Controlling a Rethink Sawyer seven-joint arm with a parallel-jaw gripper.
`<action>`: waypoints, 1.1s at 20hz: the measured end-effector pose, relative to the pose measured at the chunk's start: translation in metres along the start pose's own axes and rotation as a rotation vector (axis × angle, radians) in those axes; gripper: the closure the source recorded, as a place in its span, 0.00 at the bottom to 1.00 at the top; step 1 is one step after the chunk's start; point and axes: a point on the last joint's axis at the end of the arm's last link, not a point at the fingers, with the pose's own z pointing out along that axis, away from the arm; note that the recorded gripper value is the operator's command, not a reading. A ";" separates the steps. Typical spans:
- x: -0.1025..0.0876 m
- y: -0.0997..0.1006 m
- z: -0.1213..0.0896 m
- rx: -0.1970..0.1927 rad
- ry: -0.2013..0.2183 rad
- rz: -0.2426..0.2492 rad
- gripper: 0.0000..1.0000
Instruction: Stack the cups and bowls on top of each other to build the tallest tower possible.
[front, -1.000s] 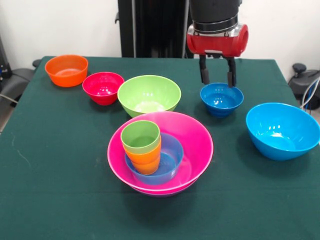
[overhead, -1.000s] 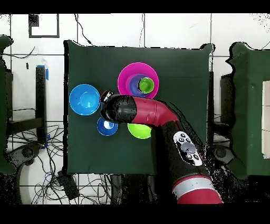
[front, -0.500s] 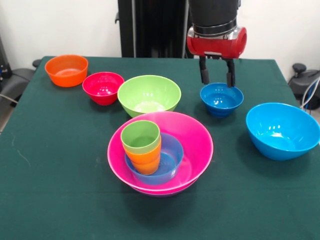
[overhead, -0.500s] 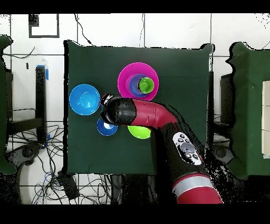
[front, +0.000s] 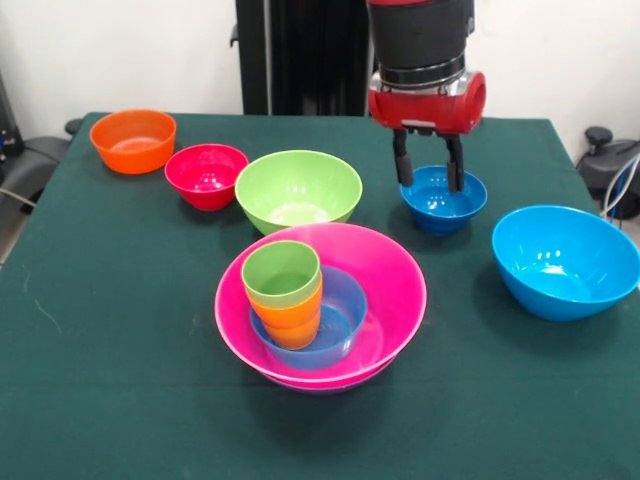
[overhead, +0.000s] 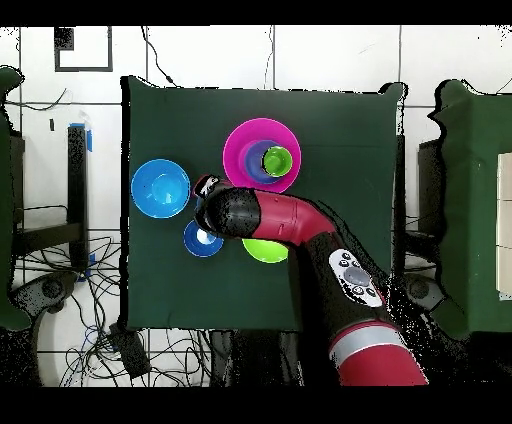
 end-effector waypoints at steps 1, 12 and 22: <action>0.000 -0.001 0.004 -0.004 -0.004 0.003 0.00; 0.014 -0.008 0.021 -0.008 0.009 0.017 0.00; 0.025 -0.009 0.024 -0.005 0.036 0.037 0.00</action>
